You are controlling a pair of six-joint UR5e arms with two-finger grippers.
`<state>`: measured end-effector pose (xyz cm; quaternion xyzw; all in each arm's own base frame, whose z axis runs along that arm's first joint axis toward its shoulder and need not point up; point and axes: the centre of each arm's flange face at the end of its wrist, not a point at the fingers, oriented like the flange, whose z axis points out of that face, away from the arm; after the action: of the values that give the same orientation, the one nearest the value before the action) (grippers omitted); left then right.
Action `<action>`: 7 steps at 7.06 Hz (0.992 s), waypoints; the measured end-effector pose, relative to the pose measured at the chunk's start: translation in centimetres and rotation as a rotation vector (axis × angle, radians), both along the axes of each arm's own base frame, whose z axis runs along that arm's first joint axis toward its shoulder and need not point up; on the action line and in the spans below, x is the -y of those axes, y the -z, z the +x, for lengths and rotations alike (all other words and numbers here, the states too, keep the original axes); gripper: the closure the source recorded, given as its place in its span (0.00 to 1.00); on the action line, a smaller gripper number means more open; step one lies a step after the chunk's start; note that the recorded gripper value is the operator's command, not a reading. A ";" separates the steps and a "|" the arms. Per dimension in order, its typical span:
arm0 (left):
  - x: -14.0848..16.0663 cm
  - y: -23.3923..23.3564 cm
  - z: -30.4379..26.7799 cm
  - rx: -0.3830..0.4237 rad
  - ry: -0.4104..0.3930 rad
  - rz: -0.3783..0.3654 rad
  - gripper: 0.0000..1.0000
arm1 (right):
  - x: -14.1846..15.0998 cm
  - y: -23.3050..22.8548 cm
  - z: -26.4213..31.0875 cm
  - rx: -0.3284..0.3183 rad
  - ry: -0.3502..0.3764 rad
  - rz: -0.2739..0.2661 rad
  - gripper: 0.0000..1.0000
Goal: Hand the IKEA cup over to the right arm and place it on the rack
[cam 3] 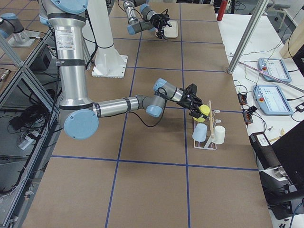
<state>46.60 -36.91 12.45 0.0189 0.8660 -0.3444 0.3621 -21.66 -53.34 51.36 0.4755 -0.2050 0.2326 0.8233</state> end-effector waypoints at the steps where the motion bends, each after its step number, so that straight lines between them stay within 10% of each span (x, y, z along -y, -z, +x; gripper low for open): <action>1: -0.1 -0.1 0.1 0.001 -0.002 -0.001 0.00 | -0.2 -0.4 -0.1 -0.004 0.002 -0.005 1.00; 7: -0.7 -0.2 0.8 0.001 -0.018 -0.006 0.00 | -1.1 -2.3 0.7 -0.029 -0.002 -0.029 1.00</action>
<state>47.37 -36.17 12.68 0.0100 0.8651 -0.3435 0.3655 -20.95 -52.29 53.68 0.4671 -0.1892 0.2291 0.8328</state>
